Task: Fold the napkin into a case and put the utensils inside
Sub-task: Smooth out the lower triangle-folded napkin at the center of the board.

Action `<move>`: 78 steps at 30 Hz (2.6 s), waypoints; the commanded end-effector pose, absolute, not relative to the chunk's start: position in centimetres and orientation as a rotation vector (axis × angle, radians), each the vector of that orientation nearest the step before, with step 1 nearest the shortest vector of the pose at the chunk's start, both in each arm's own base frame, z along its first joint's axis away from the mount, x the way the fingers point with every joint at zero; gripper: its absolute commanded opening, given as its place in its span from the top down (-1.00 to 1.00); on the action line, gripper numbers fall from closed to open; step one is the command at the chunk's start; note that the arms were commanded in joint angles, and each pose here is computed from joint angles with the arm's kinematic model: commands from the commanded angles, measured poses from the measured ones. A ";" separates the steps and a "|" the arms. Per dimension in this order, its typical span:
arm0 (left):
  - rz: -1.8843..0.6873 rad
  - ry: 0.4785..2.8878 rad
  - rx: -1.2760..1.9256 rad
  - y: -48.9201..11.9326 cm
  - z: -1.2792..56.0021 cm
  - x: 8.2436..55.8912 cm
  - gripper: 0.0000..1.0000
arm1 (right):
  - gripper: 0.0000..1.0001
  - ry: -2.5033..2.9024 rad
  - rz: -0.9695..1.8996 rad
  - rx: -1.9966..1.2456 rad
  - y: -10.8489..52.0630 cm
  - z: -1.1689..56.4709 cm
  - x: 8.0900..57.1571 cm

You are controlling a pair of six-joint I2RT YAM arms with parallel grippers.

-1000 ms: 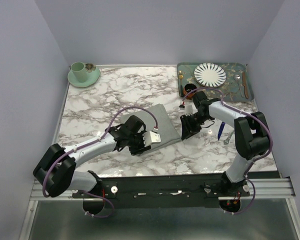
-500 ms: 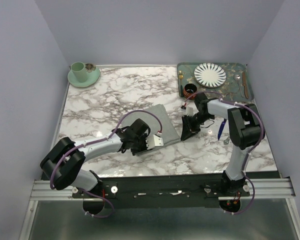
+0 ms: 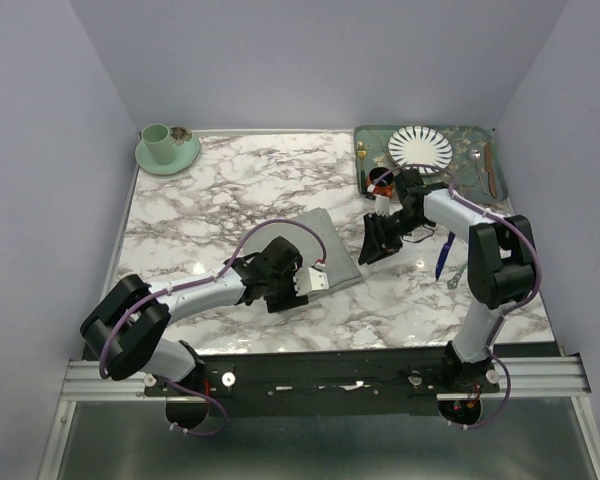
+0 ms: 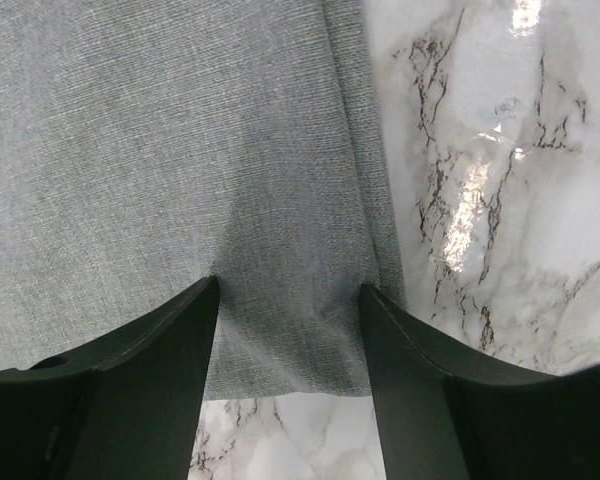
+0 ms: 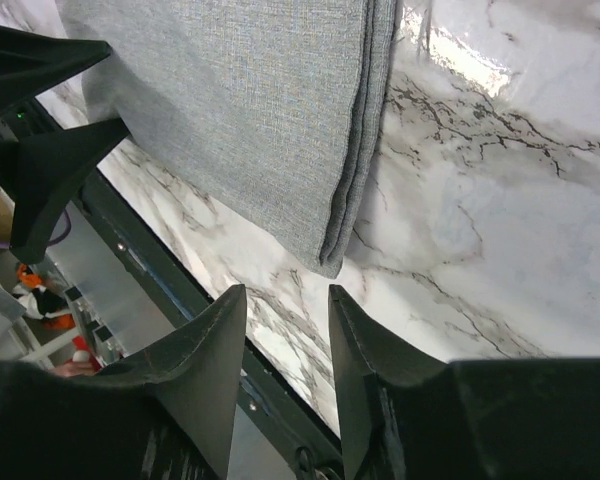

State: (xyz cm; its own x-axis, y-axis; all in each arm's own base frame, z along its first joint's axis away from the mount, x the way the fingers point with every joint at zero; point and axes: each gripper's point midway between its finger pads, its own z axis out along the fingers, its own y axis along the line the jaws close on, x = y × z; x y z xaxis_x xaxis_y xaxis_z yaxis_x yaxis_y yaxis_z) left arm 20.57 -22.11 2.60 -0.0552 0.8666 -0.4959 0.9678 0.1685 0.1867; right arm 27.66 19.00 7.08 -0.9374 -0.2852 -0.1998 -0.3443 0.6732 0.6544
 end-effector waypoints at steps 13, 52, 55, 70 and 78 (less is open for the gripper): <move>-0.218 2.028 1.744 -20.7 0.8 19.4 -0.73 | 0.19 2.931 1.119 -0.479 19.7 4.7 27.5; -0.187 2.026 1.681 -20.5 1.8 19.8 -0.97 | 0.61 2.969 1.019 -0.530 19.4 5.7 27.7; -0.192 2.025 1.666 -20.7 2.2 19.9 -0.97 | 0.43 2.985 1.031 -0.514 19.6 5.0 27.9; -0.203 2.028 1.672 -20.9 1.9 19.9 -0.97 | 0.42 3.015 1.096 -0.508 20.7 3.8 27.7; -0.204 2.032 1.670 -20.9 1.7 19.9 -0.97 | 0.75 3.009 1.098 -0.523 20.8 4.4 27.6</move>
State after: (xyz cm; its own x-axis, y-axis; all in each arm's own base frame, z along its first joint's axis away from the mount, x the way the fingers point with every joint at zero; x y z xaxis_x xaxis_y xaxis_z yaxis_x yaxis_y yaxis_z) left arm 21.23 -21.94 3.19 -0.0999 0.8521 -0.5138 0.9417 0.2477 0.2277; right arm 27.19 20.23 3.80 -0.9447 -0.3279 0.0010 -0.2531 0.7312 0.6334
